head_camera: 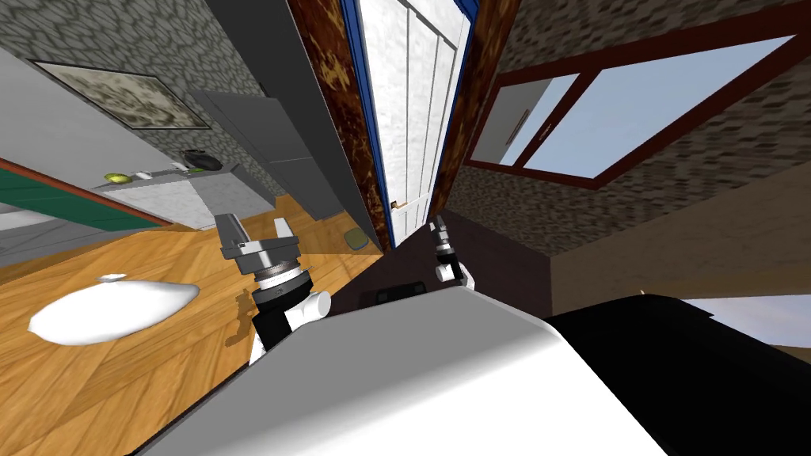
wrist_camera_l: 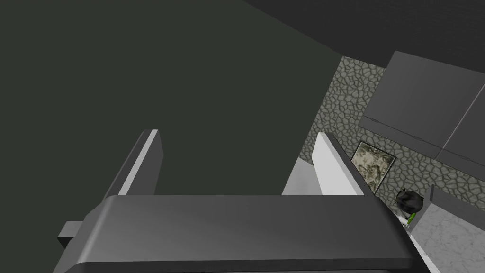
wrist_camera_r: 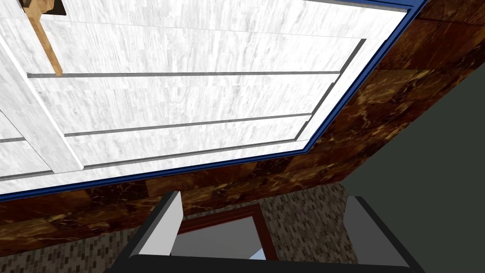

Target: Pull the door open

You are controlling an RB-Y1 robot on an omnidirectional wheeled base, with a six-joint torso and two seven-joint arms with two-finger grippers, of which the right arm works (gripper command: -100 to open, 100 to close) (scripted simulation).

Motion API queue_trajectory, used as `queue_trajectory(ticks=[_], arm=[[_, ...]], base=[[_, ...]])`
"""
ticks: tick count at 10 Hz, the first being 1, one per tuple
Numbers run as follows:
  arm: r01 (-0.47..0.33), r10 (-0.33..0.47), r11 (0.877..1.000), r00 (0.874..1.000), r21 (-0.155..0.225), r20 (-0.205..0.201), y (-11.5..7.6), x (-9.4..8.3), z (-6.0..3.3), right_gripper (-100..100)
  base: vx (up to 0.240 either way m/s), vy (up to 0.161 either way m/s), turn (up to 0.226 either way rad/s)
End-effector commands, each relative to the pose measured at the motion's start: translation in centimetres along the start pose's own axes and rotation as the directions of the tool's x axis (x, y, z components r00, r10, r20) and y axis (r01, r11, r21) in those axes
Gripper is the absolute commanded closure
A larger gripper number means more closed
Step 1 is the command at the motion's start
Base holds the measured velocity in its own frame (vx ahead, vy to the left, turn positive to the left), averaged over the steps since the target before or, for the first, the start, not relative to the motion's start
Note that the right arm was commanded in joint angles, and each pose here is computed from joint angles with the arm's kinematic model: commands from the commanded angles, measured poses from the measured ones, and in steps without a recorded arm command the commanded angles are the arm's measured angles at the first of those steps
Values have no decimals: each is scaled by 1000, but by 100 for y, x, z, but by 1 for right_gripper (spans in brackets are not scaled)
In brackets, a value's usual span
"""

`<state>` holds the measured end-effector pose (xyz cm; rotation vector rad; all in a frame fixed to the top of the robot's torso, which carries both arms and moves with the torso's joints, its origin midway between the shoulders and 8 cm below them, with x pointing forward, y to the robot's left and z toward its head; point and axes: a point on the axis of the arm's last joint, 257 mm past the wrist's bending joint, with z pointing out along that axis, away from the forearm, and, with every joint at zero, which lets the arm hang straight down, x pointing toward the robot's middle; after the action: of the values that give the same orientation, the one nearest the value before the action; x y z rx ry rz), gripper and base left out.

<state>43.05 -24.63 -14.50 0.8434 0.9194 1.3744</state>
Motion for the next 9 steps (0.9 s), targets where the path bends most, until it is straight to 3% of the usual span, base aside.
queue_trajectory(ticks=[1, 3, 9], arm=[[-7, 7, 1000, 1000, 18, -6, -135, -2, -21, -100], [-13, 14, 999, 1000, 33, -11, -235, 1, -39, -100], [-43, 47, 992, 998, 119, -34, -807, -13, -172, -100]], base=[[45, -21, 105], [57, -28, 121], [86, -45, 157]])
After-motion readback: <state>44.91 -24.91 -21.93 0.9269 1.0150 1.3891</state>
